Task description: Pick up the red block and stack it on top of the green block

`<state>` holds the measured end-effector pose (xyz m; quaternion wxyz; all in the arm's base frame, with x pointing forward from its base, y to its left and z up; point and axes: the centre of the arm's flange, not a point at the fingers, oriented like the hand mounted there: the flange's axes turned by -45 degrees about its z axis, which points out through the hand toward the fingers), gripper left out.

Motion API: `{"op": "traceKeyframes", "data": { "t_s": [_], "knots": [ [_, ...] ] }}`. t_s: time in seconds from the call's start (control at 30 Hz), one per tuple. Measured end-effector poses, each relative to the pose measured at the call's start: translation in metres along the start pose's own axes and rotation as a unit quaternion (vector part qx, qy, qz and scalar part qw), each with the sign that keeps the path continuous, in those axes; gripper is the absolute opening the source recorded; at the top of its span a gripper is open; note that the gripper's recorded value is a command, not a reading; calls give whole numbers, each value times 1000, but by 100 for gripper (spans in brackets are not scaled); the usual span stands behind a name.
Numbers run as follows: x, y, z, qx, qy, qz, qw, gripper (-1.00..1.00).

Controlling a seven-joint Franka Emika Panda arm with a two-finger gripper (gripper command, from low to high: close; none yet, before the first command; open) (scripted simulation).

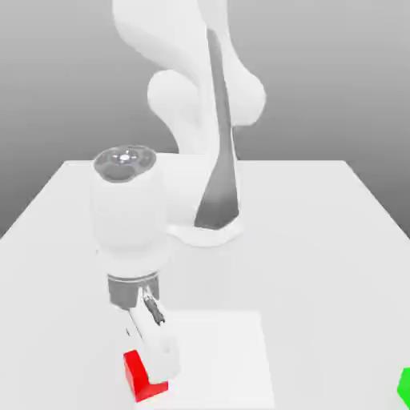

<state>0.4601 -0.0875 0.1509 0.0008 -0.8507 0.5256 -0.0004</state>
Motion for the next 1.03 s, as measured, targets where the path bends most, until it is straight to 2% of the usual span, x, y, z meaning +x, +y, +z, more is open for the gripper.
{"op": "traceKeyframes", "data": {
  "t_s": [0.23,0.4,0.6,0.8,0.9,0.93,1.03],
  "knots": [
    [0,0,1,1,0,0,1000,-100],
    [-2,-3,-52,0,0,-3,1000,-100],
    [-114,-103,-62,-11,-6,-135,991,-100],
    [-250,-167,-77,-6,-3,-250,968,-100],
    [-321,-192,-49,-2,-2,-303,953,-100],
    [-338,-196,-38,-1,-1,-315,949,100],
    [-338,-196,-38,-1,-1,-315,949,100]
  ]
}}
